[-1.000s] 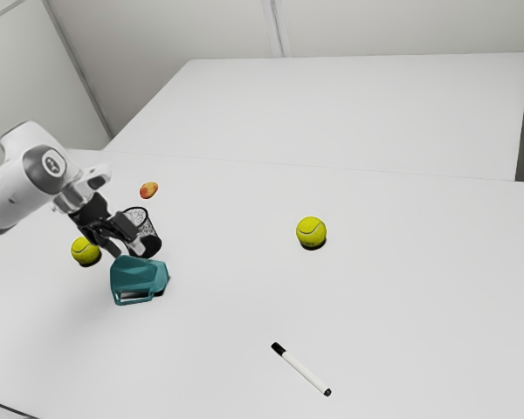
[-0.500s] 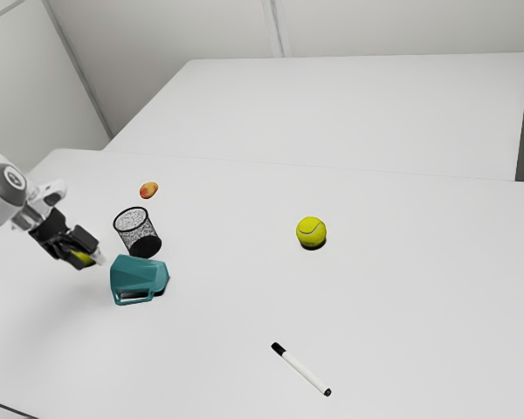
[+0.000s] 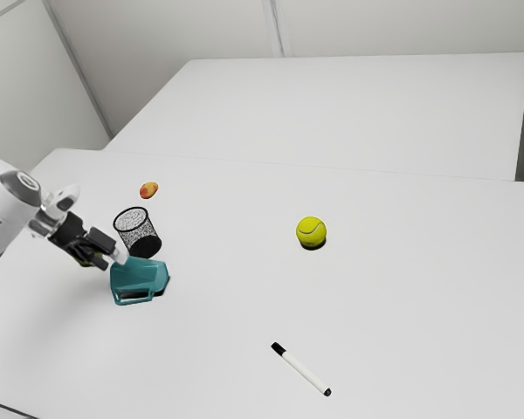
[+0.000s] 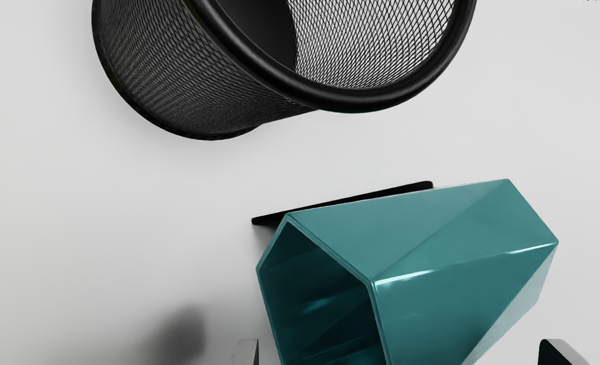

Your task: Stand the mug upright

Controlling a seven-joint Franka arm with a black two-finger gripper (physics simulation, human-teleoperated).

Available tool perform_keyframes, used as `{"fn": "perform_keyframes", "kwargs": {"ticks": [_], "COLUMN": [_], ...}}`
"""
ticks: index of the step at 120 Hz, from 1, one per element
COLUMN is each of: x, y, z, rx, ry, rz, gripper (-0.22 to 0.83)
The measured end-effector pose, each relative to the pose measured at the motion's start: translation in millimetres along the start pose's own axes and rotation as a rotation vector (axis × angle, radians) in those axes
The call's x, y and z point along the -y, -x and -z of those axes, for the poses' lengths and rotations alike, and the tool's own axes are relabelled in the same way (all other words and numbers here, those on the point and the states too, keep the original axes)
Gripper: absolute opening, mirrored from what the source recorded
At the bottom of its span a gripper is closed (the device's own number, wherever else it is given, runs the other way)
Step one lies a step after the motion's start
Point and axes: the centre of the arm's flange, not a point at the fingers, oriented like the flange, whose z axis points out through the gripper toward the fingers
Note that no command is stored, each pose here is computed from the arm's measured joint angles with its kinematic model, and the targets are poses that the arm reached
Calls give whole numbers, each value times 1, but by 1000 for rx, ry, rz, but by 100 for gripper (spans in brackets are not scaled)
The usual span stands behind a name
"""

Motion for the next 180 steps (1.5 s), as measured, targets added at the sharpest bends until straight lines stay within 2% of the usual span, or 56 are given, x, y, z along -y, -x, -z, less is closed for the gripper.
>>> {"fn": "perform_keyframes", "kwargs": {"ticks": [82, 92, 123, 143, 180], "x": [6, 6, 4, -2, -34], "y": [16, 16, 14, 10, 9], "z": [-33, -34, -34, -35, -31], "rx": [-96, -107, -132, -142, -172], "ry": [207, 217, 236, 245, 278], "rz": [35, 27, -8, -32, -97], "gripper": [60, 52, 21, 6, -11]}}
